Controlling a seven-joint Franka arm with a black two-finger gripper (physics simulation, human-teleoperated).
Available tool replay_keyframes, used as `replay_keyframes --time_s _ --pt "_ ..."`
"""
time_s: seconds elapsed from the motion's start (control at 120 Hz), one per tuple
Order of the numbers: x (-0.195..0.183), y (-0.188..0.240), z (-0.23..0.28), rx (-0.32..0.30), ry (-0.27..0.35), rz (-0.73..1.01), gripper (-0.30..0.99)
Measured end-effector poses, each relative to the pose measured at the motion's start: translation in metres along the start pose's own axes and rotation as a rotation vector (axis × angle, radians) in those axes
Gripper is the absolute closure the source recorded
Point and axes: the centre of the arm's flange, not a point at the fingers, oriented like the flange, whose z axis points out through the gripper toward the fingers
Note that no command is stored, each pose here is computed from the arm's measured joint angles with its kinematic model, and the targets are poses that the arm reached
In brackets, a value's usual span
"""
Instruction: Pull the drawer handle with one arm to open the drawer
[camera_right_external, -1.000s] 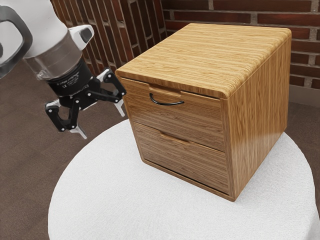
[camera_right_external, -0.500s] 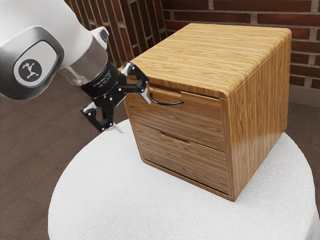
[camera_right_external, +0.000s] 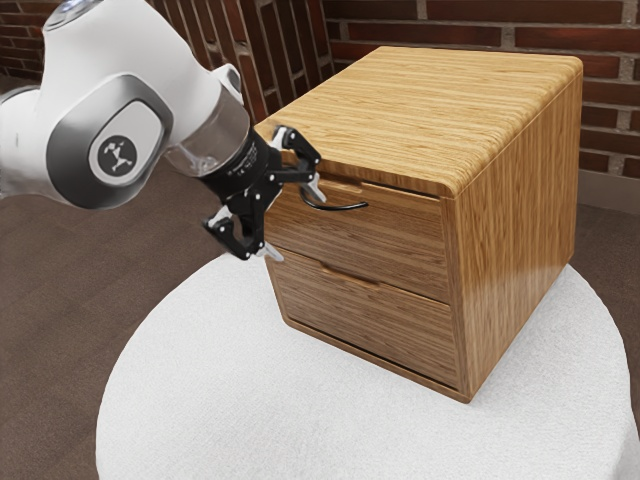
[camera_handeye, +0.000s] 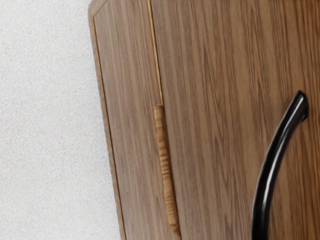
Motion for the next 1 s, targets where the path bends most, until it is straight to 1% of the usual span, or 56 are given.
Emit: replay_keyframes --time_s 0.167,0.25,0.367,0.533,0.65,0.825,1.0 --pt "0.002 0.003 0.012 0.003 -0.002 -0.021 0.07" --pt "0.003 0.004 0.013 -0.001 -0.001 -0.030 0.12" --pt "0.002 0.004 0.011 -0.007 0.000 -0.041 0.27" --pt "0.001 0.004 0.009 -0.008 0.000 -0.057 0.55" --pt "0.000 0.004 0.008 -0.006 0.000 -0.065 0.66" --pt "-0.003 -0.001 -0.003 -0.008 0.003 -0.073 0.74" --pt "-0.006 -0.012 -0.009 0.005 0.004 -0.079 0.77"
